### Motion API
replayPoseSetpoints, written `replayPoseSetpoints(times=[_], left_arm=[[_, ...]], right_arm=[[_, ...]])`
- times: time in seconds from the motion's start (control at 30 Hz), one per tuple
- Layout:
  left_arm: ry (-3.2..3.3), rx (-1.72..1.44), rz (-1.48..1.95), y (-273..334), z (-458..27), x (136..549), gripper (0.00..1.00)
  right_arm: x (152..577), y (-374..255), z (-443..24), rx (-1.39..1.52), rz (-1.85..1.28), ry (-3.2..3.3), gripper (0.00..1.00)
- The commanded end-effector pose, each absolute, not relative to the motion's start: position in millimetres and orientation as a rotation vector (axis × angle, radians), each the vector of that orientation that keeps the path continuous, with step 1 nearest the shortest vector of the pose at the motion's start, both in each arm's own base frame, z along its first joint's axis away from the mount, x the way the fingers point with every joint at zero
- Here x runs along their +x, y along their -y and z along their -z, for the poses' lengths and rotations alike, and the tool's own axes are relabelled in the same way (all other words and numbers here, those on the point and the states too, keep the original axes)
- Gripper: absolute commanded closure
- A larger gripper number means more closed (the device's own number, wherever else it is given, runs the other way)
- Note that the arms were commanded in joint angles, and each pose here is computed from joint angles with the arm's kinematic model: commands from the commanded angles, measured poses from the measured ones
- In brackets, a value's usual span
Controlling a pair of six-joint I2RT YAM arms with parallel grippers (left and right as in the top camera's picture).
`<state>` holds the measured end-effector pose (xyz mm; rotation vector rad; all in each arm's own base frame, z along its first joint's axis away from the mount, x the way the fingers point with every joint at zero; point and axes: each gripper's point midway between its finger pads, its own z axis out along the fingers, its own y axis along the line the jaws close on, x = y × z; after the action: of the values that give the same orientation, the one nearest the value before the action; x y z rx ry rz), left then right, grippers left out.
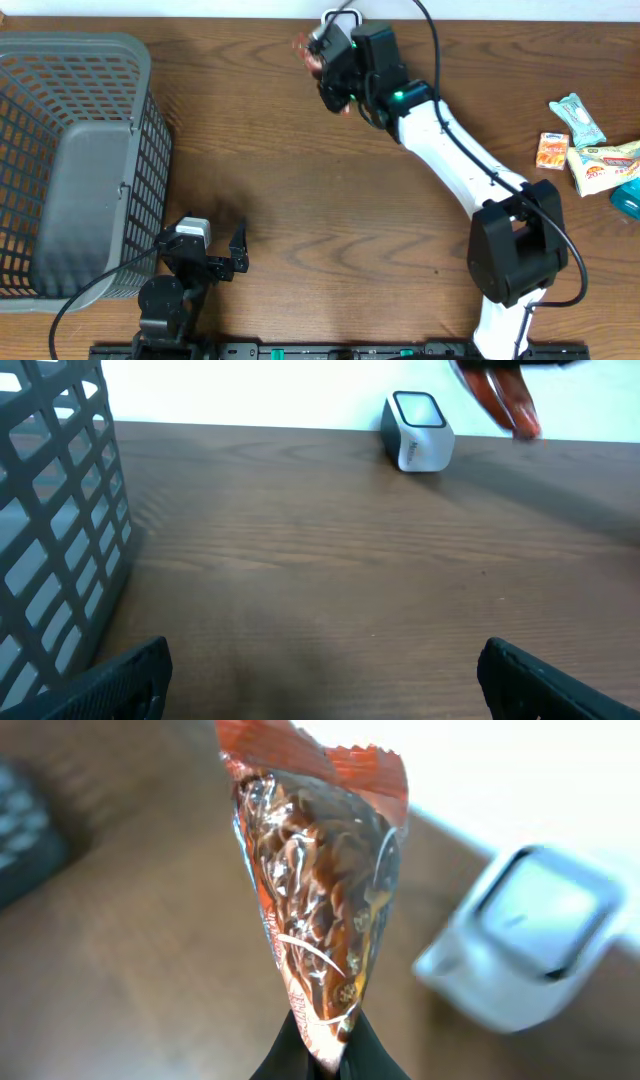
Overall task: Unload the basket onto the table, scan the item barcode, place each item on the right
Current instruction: 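Raise the candy bar up to the white scanner window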
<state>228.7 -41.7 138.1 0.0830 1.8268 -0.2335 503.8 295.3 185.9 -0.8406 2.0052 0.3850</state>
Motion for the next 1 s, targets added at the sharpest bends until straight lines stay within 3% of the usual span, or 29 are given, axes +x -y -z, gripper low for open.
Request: replayPoseSetpoints(times=[0.0, 0.27, 0.47, 0.73, 0.83, 0.97], left_arm=[[-1.853, 0.094, 0.250, 44.9, -126.7, 227.7, 0.02], [-1.853, 0.094, 0.250, 44.9, -126.7, 227.7, 0.02], [-1.853, 0.094, 0.250, 44.9, -126.7, 227.6, 0.02], [-1.853, 0.094, 0.250, 44.9, -126.7, 227.6, 0.02], [-1.853, 0.094, 0.250, 44.9, -126.7, 227.7, 0.02], [-1.853, 0.094, 0.250, 44.9, -126.7, 227.6, 0.02]], right_arm=[[559.6, -262.8, -188.1, -0.801, -0.031, -1.948, 0.99], [642.6, -279.6, -161.5, -0.800, 0.131, -1.865, 0.99], [667.4, -290.4, -147.5, -0.762, 0.109, -1.831, 0.99], [666.3, -259.7, -152.2, -0.656, 0.082, -1.943, 0.99], [644.9, -230.0, -179.8, -0.636, 0.136, -2.051, 0.99], [601.8, -153.8, -215.1, -0.374, 0.284, -2.264, 0.99]])
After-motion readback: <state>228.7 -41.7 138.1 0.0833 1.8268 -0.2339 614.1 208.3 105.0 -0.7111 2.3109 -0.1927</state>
